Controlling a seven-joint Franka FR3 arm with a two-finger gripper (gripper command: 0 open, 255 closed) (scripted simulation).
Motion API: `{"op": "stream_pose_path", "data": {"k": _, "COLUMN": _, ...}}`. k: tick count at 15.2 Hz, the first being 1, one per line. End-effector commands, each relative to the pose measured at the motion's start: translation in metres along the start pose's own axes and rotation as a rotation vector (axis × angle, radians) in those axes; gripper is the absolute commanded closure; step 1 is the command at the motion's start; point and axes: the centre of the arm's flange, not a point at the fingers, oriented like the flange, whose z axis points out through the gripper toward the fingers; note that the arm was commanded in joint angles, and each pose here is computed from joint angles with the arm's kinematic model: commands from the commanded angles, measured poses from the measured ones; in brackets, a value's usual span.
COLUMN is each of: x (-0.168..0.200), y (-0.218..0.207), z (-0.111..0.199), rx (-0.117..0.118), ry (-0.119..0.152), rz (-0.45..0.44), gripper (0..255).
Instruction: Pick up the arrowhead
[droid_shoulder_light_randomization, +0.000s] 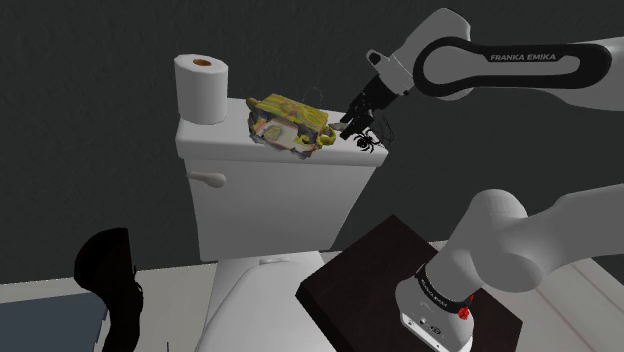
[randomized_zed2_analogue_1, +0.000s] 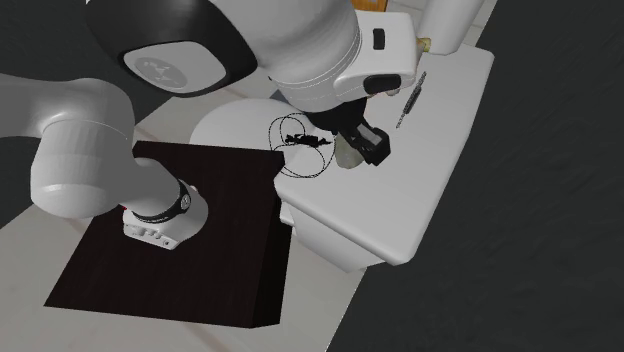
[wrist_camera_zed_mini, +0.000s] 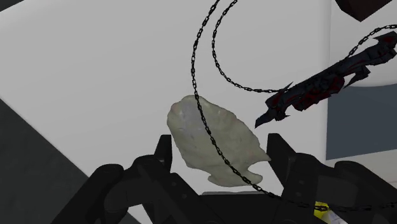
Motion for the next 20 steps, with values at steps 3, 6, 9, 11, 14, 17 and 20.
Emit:
{"op": "stream_pose_path", "data": {"k": 3, "x": 0.0, "y": 0.0, "z": 0.001, "rx": 0.002, "ry": -0.002, "rz": 0.0, "gripper": 255}}
{"op": "stream_pose_path", "data": {"k": 6, "x": -0.001, "y": 0.0, "z": 0.001, "rx": 0.001, "ry": -0.003, "rz": 0.0, "gripper": 255}}
{"op": "stream_pose_path", "data": {"k": 9, "x": 0.006, "y": 0.001, "z": -0.013, "rx": 0.001, "ry": -0.003, "rz": 0.0, "gripper": 255}}
{"op": "stream_pose_path", "data": {"k": 11, "x": 0.01, "y": 0.001, "z": -0.023, "rx": 0.001, "ry": -0.003, "rz": 0.0, "gripper": 255}}
{"op": "stream_pose_path", "data": {"k": 14, "x": 0.016, "y": 0.002, "z": -0.038, "rx": 0.001, "ry": -0.003, "rz": 0.0, "gripper": 255}}
{"op": "stream_pose_path", "data": {"k": 17, "x": 0.022, "y": 0.003, "z": -0.052, "rx": 0.001, "ry": -0.003, "rz": 0.0, "gripper": 255}}
{"op": "stream_pose_path", "data": {"k": 20, "x": 0.028, "y": 0.004, "z": -0.067, "rx": 0.001, "ry": -0.003, "rz": 0.0, "gripper": 255}}
